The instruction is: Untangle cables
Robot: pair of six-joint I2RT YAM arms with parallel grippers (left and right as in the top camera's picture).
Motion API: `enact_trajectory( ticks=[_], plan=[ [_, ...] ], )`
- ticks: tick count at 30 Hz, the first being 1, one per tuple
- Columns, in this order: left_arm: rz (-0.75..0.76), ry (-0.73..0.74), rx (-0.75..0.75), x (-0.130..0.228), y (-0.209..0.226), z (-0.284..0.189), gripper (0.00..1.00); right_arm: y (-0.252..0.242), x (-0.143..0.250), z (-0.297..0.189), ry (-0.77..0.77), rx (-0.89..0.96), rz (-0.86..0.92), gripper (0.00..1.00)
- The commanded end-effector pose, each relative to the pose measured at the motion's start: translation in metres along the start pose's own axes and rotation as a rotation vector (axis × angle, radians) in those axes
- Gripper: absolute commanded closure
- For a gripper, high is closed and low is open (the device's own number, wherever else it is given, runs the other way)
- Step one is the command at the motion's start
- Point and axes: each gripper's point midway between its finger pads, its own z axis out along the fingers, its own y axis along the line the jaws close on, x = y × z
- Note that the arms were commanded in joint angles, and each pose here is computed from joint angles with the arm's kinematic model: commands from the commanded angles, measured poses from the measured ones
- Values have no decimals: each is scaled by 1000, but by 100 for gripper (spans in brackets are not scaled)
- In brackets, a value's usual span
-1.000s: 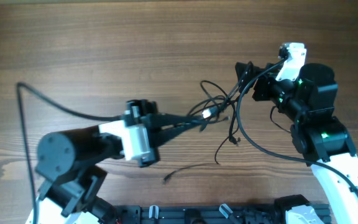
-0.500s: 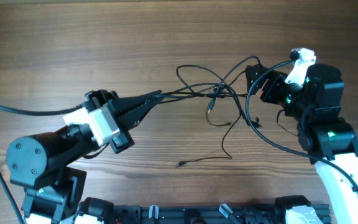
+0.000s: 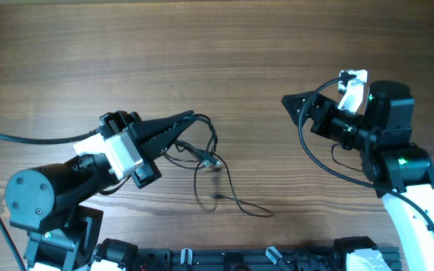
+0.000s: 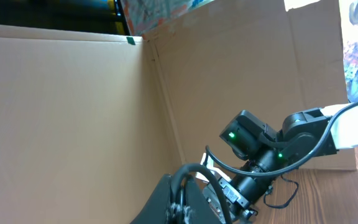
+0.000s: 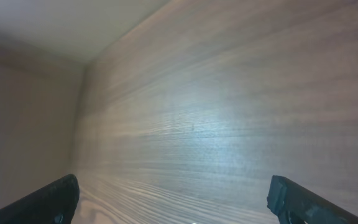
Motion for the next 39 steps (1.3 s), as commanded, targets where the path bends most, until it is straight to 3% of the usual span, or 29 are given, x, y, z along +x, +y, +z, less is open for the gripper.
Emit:
enact_trajectory(
  ticks=[1,3,4,15,20,23,28,34,39],
  plan=[
    [41,-19,-26,-11,3,-3,96,33,7,-3,34,-197,-354,0],
    [39,-17,-25,-11,3,-3,96,45,13,-6,32,-281,-567,0],
    [38,-17,-25,-11,3,-3,96,45,13,-6,29,-280,-589,0],
    [-21,22,112,9,-12,8,96,70,23,-16,92,-434,-421,0],
    [-43,-9,212,16,-26,32,96,67,22,-15,55,-429,-580,0],
    [-79,-51,263,13,-33,45,96,46,9,-4,14,-283,-591,0],
    [-114,-43,316,25,-44,58,96,58,22,-9,112,-372,-334,0],
    [-87,-81,373,31,-48,72,96,74,49,-23,327,-459,91,15],
    [-37,-141,453,30,-60,78,96,78,74,-26,461,-475,191,16]
  ],
)
